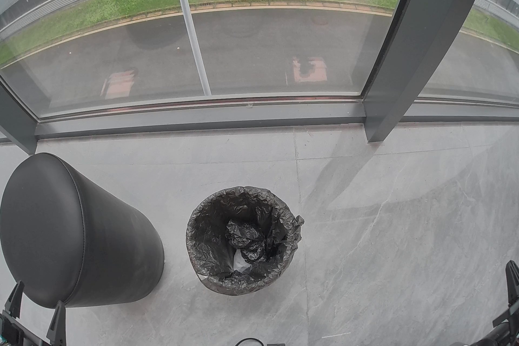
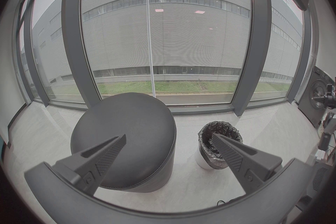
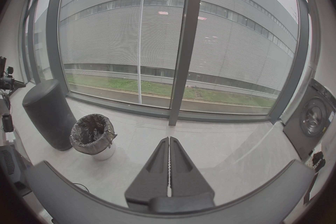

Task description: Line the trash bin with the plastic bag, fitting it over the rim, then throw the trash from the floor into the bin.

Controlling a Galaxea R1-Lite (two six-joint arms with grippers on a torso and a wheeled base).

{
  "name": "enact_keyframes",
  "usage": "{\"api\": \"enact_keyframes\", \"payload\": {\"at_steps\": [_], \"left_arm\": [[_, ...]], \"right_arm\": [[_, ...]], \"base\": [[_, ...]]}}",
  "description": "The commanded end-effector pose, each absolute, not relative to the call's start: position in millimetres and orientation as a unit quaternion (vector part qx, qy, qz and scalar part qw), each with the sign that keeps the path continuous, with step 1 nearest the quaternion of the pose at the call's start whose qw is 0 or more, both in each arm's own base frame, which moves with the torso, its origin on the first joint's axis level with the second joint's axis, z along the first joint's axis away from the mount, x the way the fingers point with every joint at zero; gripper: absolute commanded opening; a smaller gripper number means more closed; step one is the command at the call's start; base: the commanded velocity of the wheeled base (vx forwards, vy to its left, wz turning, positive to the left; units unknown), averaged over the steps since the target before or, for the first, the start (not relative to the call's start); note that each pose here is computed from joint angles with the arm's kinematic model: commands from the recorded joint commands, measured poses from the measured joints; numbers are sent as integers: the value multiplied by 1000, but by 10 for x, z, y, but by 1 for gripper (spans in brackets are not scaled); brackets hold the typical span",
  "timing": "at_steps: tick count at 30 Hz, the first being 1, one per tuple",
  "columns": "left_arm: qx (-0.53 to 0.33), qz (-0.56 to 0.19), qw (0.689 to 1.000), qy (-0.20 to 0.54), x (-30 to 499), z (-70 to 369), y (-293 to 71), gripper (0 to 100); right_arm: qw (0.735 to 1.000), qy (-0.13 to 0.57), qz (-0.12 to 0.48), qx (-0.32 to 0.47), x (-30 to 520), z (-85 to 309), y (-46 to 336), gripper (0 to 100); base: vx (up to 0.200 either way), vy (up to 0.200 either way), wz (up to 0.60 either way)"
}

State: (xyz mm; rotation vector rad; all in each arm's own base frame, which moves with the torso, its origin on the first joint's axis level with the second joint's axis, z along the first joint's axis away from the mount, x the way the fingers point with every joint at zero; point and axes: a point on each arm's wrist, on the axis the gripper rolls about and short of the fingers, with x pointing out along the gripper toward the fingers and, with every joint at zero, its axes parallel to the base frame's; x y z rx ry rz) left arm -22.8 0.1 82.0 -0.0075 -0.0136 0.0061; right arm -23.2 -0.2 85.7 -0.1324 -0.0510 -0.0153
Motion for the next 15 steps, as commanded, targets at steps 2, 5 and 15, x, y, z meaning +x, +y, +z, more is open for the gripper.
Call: {"api": "enact_keyframes", "payload": {"at_steps": [2, 5, 15], "left_arm": [[-4, 3, 1000, -6, -227, 769, 1, 100], [-4, 4, 1000, -6, -227, 769, 2, 100], [-4, 3, 1000, -6, -227, 769, 1, 100]], "right_arm": [[999, -26, -9, -38, -231, 811, -3, 0], [1000, -20, -3, -18, -229, 796, -1, 0], [1000, 0, 13, -18, -229, 757, 7, 0]], "base": [[0, 0, 0], [0, 0, 0], [0, 0, 0]]}}
